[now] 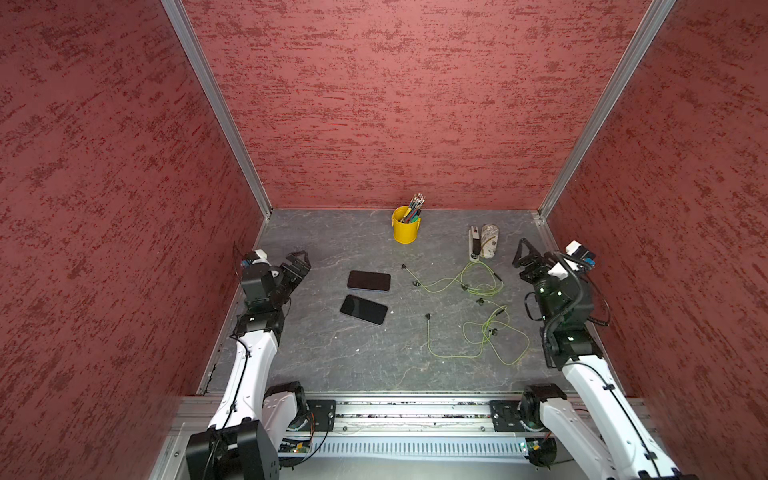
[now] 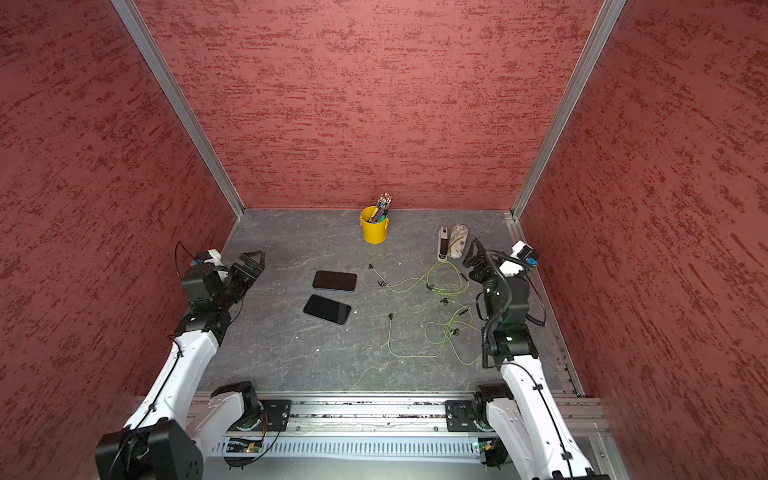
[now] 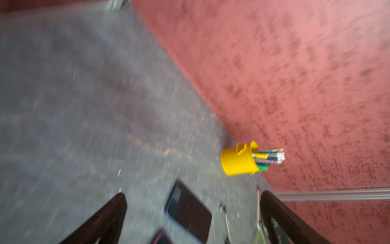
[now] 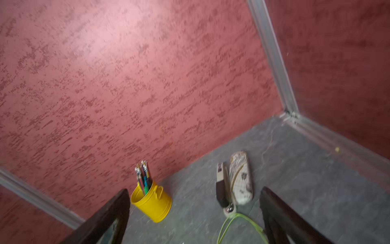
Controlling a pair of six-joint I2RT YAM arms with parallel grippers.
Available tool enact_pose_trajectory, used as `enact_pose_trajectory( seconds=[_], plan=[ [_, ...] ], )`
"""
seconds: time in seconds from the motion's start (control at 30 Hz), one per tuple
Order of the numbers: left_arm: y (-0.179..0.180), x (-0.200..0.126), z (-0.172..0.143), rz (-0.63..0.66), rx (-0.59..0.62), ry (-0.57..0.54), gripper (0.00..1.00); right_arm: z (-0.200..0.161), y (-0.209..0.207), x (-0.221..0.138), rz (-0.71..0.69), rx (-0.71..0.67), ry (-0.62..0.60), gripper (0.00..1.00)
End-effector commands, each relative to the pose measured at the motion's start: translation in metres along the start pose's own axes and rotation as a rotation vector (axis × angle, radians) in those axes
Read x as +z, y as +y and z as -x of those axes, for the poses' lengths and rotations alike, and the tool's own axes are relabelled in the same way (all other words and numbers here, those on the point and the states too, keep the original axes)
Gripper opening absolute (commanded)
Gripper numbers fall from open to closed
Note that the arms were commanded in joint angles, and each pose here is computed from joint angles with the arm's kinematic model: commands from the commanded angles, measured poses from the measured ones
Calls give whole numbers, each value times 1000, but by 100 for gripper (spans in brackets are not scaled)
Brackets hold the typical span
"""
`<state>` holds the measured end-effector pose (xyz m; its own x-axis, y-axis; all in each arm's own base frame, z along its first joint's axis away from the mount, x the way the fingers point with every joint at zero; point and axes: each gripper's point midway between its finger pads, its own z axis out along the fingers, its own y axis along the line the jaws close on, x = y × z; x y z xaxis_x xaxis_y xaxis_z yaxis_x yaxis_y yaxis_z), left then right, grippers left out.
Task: Plug wired earphones into phones
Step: Pick up the wired earphone from the center of the board.
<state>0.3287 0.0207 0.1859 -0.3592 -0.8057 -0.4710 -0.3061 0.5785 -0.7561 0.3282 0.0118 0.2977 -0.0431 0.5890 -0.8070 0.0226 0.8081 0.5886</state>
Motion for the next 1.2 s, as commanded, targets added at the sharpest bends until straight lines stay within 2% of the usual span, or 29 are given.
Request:
enact_pose_trajectory(
  seconds=[0.0,0.1,0.17,0.27,0.33,0.5,0.6,0.7,0.8,1.0,1.17],
  plan=[
    [17,-15,-54,69,-111,271,100,-72,4,5,8,127,364,89],
    [37,-27,-70,168,-73,280,100,-128,26,17,37,66,538,85],
    [40,-33,-75,150,-16,255,100,-165,50,19,70,5,597,84],
    [44,-48,-72,132,33,176,100,-211,78,16,152,38,666,72],
    [43,-56,-66,123,41,118,100,-234,93,10,204,59,688,59],
    [49,-65,-64,174,37,96,100,-284,90,-1,179,68,750,45],
    [57,-60,-66,226,9,129,100,-302,77,-5,141,81,776,39],
    [66,-55,-69,272,-12,160,100,-306,64,-7,77,43,757,38],
    [72,-53,-71,304,-26,174,100,-310,65,-12,81,22,763,38],
    [78,-53,-71,332,-26,151,100,-339,55,-26,26,-66,827,38],
    [78,-55,-70,335,-29,138,100,-345,51,-31,-3,-109,825,37]
  ],
)
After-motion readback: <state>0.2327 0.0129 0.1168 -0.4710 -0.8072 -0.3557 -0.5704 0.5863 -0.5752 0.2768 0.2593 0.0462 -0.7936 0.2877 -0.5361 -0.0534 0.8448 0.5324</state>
